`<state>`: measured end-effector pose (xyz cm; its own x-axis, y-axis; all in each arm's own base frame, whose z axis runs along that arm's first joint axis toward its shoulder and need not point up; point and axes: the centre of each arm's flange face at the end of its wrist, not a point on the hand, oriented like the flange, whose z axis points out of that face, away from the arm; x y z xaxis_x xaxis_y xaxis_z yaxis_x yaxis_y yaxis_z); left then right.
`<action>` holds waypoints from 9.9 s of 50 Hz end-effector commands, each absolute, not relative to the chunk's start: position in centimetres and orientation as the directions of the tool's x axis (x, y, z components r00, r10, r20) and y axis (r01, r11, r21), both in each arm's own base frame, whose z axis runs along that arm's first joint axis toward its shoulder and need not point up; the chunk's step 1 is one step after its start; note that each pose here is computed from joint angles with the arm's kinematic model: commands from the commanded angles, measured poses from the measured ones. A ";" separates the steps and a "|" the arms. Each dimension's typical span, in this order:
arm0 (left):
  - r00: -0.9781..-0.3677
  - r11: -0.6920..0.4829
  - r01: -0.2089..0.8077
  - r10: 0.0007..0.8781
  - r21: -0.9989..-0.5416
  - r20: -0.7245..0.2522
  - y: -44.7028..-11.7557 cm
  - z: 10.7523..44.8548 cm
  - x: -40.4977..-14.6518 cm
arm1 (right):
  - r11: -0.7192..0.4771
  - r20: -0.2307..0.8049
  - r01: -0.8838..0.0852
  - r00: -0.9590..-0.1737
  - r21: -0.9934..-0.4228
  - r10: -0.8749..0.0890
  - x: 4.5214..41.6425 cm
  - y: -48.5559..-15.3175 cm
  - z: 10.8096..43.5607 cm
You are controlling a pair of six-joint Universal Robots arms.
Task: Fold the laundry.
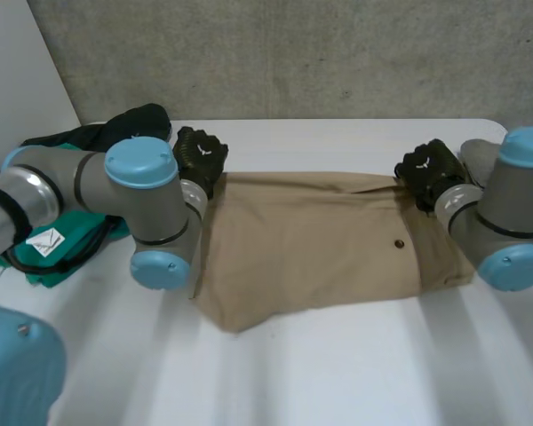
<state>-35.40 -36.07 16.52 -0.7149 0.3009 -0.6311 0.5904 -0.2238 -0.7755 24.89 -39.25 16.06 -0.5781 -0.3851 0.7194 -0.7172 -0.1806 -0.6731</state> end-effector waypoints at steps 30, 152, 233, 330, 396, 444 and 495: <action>-0.740 -0.269 0.466 0.404 -0.843 -0.538 -27.8 18.6 -34.8 | 0.196 0.398 -0.569 -0.744 -0.799 -0.537 17.7 -33.5 14.3; -0.377 -0.067 0.144 0.919 -0.987 -0.117 -20.5 27.6 -39.8 | -0.165 0.463 -0.479 -0.612 -0.862 -0.641 25.2 -21.3 10.3; -0.463 -0.105 0.094 0.876 -0.990 -0.137 -21.7 29.5 -38.5 | -0.107 0.357 -0.345 -0.926 -0.933 -0.124 2.9 -53.2 12.7; -0.612 -0.060 0.016 0.789 -0.998 -0.057 -23.8 19.7 -43.3 | -0.161 0.532 -0.514 -0.745 -0.843 -0.403 19.6 -29.3 21.1; -0.779 0.058 0.376 0.561 -0.925 -0.281 -40.3 9.8 -27.2 | -0.202 0.529 -0.532 -0.585 -0.823 -0.615 32.4 -24.2 12.1; -0.803 -0.002 0.360 0.509 -0.933 -0.310 -25.4 23.1 -24.1 | 0.041 0.622 -0.667 -0.714 -0.744 -0.322 18.5 -37.9 21.2; -0.834 -0.070 0.334 0.443 -0.940 -0.329 -22.4 25.8 -21.7 | -0.100 0.562 -0.554 -0.802 -0.826 -0.204 21.4 -39.1 27.3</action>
